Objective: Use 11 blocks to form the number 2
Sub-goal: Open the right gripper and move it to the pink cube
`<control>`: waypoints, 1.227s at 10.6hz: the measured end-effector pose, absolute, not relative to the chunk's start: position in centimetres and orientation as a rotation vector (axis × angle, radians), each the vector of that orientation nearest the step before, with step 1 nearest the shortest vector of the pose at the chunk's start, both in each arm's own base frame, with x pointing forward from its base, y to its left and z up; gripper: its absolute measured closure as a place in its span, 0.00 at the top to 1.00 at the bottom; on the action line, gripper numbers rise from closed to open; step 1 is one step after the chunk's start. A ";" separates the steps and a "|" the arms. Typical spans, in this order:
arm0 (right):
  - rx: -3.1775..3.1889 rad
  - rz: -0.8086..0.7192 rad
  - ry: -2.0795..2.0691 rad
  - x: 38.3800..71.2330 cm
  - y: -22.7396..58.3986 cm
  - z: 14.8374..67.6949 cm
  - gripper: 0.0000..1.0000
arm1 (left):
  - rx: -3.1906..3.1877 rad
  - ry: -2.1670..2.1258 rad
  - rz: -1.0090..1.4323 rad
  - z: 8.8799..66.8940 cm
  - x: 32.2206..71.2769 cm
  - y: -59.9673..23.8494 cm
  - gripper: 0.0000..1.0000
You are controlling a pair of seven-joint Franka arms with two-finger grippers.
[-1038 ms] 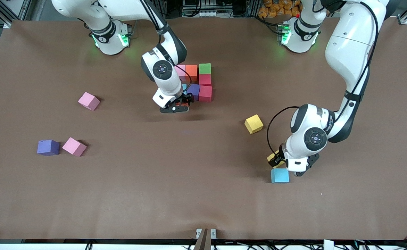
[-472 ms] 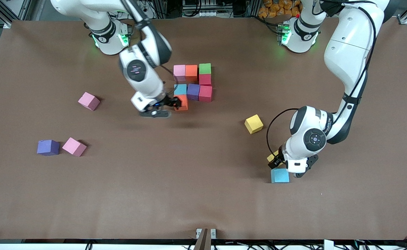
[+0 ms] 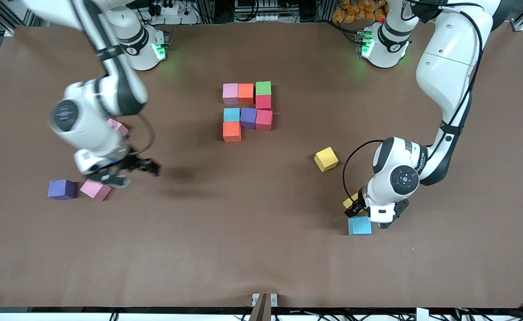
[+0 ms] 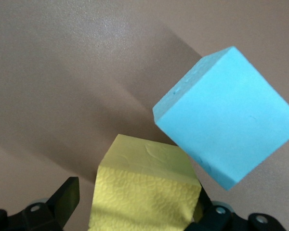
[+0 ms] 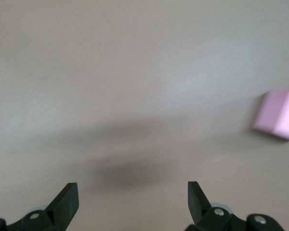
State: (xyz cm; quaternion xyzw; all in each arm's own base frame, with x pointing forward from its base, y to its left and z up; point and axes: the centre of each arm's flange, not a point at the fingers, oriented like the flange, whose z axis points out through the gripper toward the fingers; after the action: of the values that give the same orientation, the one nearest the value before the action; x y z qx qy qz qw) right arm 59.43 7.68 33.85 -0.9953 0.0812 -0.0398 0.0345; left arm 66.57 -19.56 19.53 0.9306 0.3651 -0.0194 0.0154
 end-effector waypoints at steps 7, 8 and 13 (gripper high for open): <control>-3.016 -0.035 0.722 62.5 -8.6 27.6 1.00 | 2.895 1.133 -0.059 19.5 66.6 -19.7 1.00; -3.008 -0.017 0.774 62.9 -8.6 26.5 1.00 | 2.895 1.132 -0.060 19.5 66.6 -19.7 1.00; -2.993 0.007 0.858 63.5 -9.6 24.8 0.99 | 2.896 1.129 -0.060 19.5 66.5 -19.8 1.00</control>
State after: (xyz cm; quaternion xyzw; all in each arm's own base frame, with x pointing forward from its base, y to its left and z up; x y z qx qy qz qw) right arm 63.50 -9.61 24.84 -0.9612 0.2757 0.0022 0.0142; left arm 66.52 -19.84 19.54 0.9314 0.3632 -0.0193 0.0163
